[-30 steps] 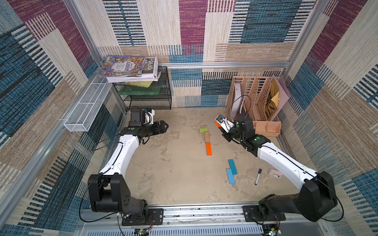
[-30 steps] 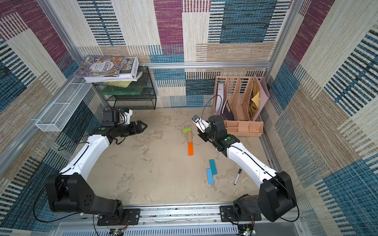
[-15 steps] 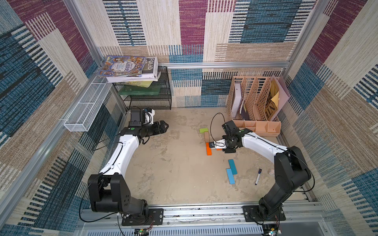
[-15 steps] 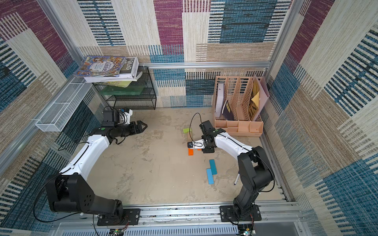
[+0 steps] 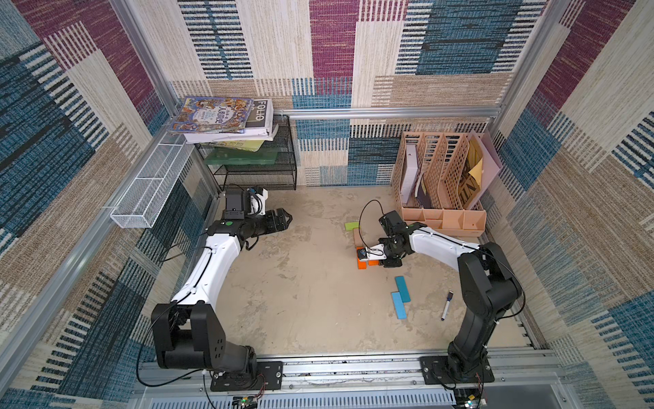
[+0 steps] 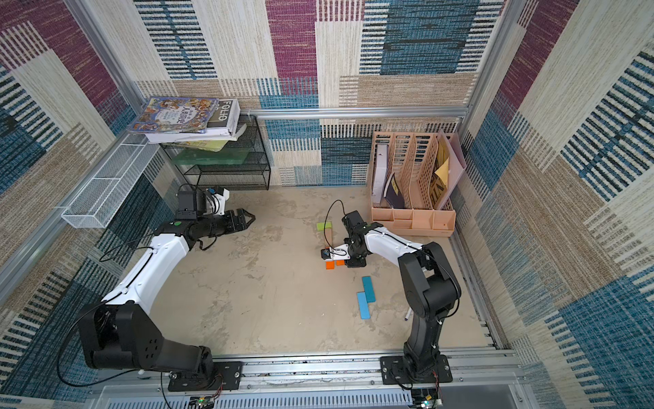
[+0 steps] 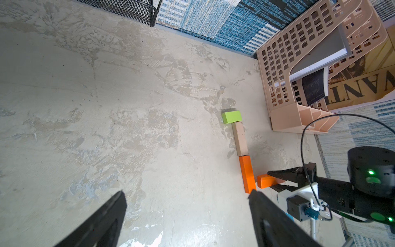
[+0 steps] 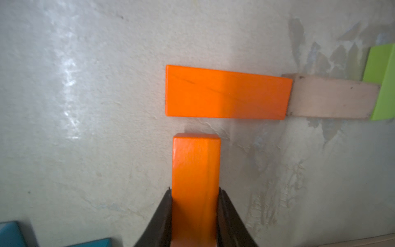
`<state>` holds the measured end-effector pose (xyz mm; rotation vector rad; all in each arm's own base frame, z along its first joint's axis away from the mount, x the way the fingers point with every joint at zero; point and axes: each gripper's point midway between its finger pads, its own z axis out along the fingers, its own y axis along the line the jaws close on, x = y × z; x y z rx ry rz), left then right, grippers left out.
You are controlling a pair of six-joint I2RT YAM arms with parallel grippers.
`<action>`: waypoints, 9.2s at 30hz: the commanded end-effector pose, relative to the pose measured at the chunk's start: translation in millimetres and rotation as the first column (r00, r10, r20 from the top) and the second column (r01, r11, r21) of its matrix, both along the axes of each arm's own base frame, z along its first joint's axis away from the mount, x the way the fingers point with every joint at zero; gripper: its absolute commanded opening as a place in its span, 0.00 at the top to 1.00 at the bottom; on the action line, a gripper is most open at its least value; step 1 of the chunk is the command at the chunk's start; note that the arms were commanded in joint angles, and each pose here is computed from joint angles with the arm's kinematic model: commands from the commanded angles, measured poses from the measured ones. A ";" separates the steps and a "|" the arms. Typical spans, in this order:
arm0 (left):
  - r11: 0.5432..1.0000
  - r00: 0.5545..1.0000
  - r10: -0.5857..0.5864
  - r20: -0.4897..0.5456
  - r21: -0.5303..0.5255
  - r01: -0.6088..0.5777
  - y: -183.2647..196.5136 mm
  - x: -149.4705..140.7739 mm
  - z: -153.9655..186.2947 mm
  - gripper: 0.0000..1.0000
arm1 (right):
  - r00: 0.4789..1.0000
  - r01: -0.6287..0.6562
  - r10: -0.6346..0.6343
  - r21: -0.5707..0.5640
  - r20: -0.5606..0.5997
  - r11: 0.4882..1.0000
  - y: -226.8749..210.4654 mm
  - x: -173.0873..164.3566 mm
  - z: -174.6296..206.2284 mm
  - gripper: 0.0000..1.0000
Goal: Assemble a giraffe with building blocks
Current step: Place the building block at the center of the board, then assemble the building block at the center of the board.
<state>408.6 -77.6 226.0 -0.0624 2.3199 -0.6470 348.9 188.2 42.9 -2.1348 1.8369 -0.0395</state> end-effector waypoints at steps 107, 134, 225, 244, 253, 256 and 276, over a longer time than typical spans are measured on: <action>1.000 1.000 -0.001 0.014 -0.002 0.001 -0.1 4.0 3.2 0.07 | 0.988 0.035 -0.033 0.012 -0.154 0.999 21.3 -4.4 -25.4 0.61; 1.000 1.000 -0.006 -0.006 -0.005 0.006 -1.3 4.7 -3.3 0.07 | 0.993 0.106 -0.107 0.027 0.052 0.994 2.9 -11.0 32.0 0.29; 1.000 0.999 -0.001 0.032 0.010 0.001 -0.3 -1.6 9.4 0.07 | -0.108 0.988 -0.975 0.086 -0.196 -0.127 -92.9 -133.7 -16.0 0.26; 1.000 0.999 -0.005 0.034 0.017 0.005 -1.3 -1.3 10.0 0.07 | -0.051 0.994 -0.981 0.084 -0.187 -0.068 -83.9 -128.5 -19.6 0.64; 1.000 0.999 -0.004 0.036 0.019 0.003 -0.7 -1.5 10.7 0.07 | 0.070 0.996 -0.966 0.063 -0.251 0.056 -54.5 -139.0 -17.5 0.61; 1.000 0.999 -0.004 0.038 0.019 0.003 -0.7 -1.8 11.6 0.07 | 0.081 0.996 -0.964 0.055 -0.253 0.069 -51.9 -137.0 -18.3 0.58; 1.000 0.999 -0.008 0.040 0.016 0.007 -1.5 -1.2 12.4 0.07 | 0.129 0.991 -0.980 0.044 -0.155 0.123 -56.6 -107.7 -20.9 0.65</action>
